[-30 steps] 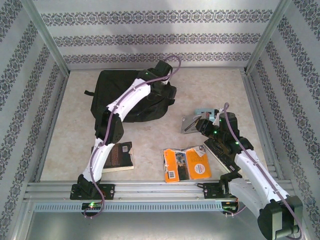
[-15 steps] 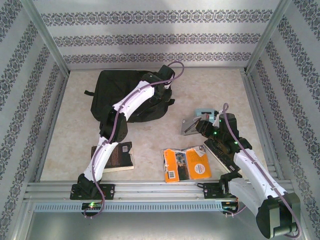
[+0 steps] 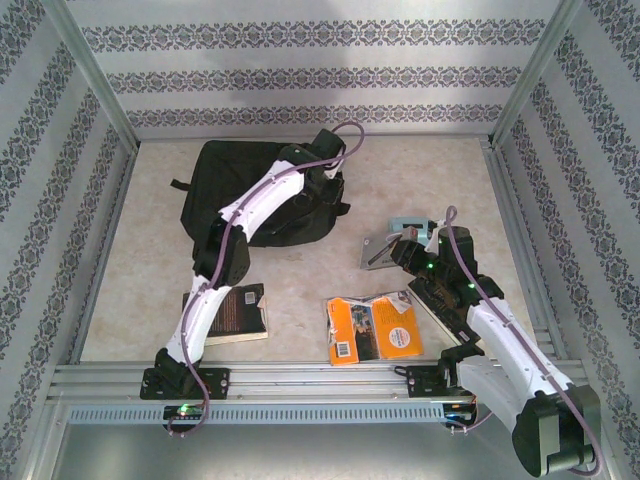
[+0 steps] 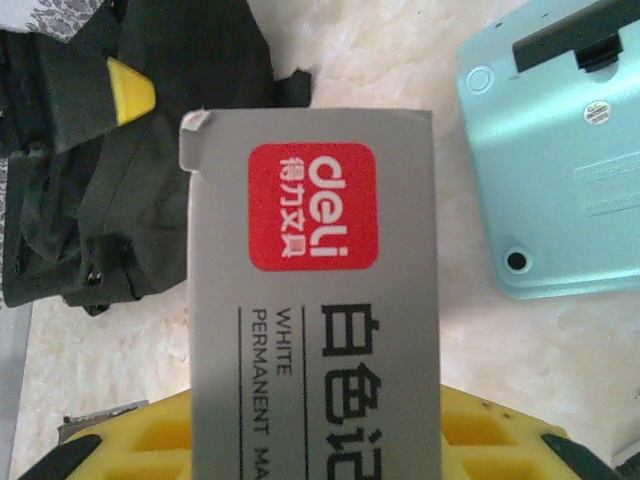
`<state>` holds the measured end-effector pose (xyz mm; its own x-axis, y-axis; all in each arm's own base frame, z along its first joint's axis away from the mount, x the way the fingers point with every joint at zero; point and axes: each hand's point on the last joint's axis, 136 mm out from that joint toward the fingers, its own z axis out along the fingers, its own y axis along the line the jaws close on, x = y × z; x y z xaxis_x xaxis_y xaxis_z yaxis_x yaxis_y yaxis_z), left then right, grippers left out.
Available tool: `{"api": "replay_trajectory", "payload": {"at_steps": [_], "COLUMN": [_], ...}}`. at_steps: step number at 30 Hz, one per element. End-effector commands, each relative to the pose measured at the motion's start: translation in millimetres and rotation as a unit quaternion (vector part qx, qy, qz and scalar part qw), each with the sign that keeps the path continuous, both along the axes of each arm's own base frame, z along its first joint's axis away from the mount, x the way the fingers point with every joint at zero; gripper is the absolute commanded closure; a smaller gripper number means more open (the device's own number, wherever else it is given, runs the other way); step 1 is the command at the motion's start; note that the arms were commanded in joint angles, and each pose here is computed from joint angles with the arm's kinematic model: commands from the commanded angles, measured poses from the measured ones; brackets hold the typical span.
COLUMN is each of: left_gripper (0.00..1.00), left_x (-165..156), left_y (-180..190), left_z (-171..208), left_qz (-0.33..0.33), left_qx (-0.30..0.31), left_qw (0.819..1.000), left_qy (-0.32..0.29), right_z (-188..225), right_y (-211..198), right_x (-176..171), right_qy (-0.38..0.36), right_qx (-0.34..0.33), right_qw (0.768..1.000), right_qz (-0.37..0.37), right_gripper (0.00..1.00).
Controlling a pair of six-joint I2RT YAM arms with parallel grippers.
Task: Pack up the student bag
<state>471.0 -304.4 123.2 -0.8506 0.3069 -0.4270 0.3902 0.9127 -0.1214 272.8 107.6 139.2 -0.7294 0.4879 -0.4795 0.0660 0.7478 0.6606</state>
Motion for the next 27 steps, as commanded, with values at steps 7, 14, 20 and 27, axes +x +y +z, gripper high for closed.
{"api": "replay_trajectory", "payload": {"at_steps": [7, 14, 20, 27], "left_gripper": [1.0, 0.85, 0.47, 0.34], "left_x": [-74, -90, -76, -36], "left_y": [-9, 6, 13, 44], "left_z": [21, 37, 47, 55], "left_qz": [-0.017, -0.023, -0.001, 0.073], "left_qx": [-0.134, -0.118, -0.093, 0.008], "left_qw": [0.99, 0.992, 0.996, 0.997], "left_qy": [0.049, 0.035, 0.014, -0.037], "right_z": [38, 38, 33, 29], "right_y": [-30, -29, -26, -22], "right_x": [9, 11, 11, 9], "right_qy": [-0.06, -0.057, -0.05, -0.04], "right_qx": [-0.035, -0.034, -0.026, -0.015], "right_qw": [0.995, 0.995, 0.996, 0.997], "right_qz": [-0.075, -0.075, -0.071, -0.066], "right_gripper": [0.7, 0.67, 0.65, 0.64]}}
